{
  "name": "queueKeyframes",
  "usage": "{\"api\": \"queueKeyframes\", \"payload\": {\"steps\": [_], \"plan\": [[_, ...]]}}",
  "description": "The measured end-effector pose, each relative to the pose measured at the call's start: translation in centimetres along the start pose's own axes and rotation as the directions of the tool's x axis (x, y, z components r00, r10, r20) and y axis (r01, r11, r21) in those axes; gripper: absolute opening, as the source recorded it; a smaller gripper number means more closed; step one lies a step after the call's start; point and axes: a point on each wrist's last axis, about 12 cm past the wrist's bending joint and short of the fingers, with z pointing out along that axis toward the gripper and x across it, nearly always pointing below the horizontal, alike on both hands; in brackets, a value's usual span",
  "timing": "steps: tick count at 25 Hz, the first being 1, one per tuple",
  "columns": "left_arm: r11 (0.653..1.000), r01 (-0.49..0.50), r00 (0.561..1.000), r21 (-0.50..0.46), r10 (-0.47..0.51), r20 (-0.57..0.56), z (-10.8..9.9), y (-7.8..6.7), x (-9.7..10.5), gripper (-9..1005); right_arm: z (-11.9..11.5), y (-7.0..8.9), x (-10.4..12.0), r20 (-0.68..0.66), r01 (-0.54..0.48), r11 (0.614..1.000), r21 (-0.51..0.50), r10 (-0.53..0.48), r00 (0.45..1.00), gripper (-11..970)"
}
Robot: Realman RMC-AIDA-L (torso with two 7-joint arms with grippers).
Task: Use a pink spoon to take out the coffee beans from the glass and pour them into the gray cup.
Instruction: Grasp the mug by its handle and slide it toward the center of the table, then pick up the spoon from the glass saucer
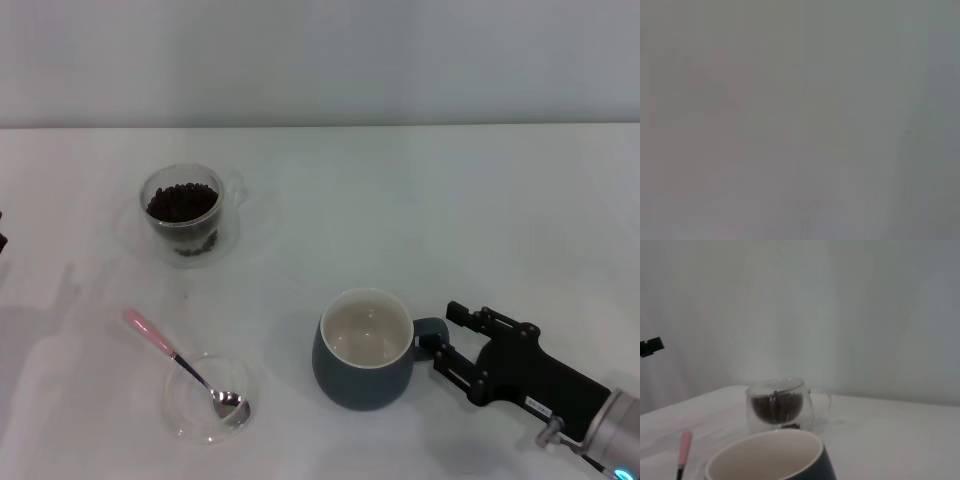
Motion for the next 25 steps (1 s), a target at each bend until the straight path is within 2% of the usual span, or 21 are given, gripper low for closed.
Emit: {"api": "queueKeyframes", "payload": {"steps": [6, 13, 18, 21, 25], "plan": [[1.000, 0.000, 1.000, 0.001, 0.000, 0.001, 0.0, 0.0, 0.0, 833, -1.5, -0.5, 0.2, -0.015, -0.011, 0.999, -0.036, 0.010, 1.000, 525], [1.000, 0.001, 1.000, 0.000, -0.001, 0.001, -0.1, 0.0, 0.0, 834, -4.2, -2.0, 0.2, -0.002, -0.038, 0.999, 0.009, 0.038, 0.999, 530], [0.998, 0.055, 0.998, -0.019, -0.055, 0.006, -1.4, 0.3, 0.0, 834, -5.5, -4.0, -0.4, 0.054, -0.038, 0.989, 0.144, 0.030, 0.998, 534], [0.992, 0.126, 0.992, -0.033, -0.126, 0.000, -2.1, 0.7, 0.1, 833, -5.6, -5.0, -0.9, 0.091, 0.006, 0.974, 0.229, -0.027, 0.995, 536], [0.973, 0.219, 0.975, -0.066, -0.220, -0.007, -3.7, 1.4, 0.3, 831, -5.5, -6.5, -2.1, 0.157, 0.045, 0.925, 0.378, -0.112, 0.981, 539]]}}
